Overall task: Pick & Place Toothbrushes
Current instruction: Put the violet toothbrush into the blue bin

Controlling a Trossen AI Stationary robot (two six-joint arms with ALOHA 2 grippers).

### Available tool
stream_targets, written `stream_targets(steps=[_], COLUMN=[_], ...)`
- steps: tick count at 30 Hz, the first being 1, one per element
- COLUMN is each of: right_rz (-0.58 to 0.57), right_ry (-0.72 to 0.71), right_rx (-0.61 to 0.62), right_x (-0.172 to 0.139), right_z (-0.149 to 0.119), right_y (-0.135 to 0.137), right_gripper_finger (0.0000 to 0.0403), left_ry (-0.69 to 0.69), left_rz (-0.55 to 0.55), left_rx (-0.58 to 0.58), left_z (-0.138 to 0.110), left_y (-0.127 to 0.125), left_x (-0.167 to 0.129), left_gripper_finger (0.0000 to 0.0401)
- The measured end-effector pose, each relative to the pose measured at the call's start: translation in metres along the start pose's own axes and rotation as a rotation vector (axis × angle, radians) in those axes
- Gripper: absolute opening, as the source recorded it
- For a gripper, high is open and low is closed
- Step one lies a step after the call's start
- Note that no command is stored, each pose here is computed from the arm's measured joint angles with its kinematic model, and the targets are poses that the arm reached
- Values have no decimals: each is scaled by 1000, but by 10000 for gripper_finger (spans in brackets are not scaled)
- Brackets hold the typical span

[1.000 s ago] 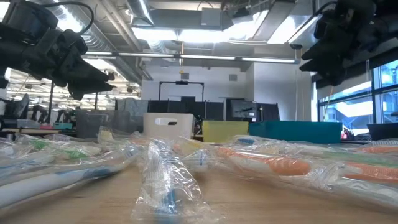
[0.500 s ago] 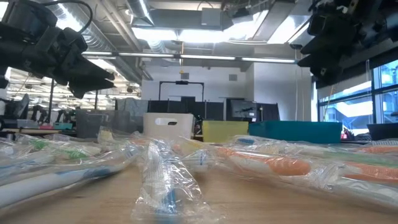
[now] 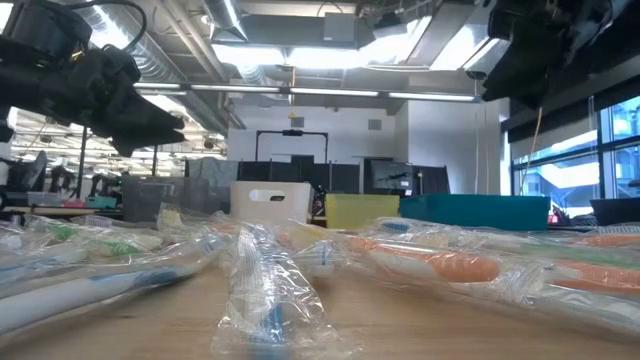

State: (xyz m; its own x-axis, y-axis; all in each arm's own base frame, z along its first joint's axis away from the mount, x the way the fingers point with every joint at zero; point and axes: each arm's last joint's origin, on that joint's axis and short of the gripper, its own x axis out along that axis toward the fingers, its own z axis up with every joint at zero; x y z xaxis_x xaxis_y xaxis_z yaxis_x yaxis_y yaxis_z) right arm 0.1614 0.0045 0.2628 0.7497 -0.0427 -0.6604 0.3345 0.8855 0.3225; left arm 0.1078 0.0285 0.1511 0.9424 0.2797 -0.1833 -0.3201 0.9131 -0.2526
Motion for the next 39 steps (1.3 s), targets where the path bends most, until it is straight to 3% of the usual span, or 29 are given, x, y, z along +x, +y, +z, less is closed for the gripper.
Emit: stream_targets(steps=[7,15,31,39], right_rz=[-185,-270,-483,-561], right_ry=[177,294,553,643], right_rx=[163,230,224,224], right_x=[9,27,76,94], right_z=[-7,-13,-32,-42], right_y=[-6,-7,-14,-17], right_gripper_finger=[85,82,195,224], left_ry=[-11,0,18,18], left_rz=[39,1,-65,-65], left_rx=[0,0,0,0], left_z=[0,0,-1,-1], left_y=[1,0,-2,-2], left_x=[0,0,0,0], left_gripper_finger=[182,182,182,182])
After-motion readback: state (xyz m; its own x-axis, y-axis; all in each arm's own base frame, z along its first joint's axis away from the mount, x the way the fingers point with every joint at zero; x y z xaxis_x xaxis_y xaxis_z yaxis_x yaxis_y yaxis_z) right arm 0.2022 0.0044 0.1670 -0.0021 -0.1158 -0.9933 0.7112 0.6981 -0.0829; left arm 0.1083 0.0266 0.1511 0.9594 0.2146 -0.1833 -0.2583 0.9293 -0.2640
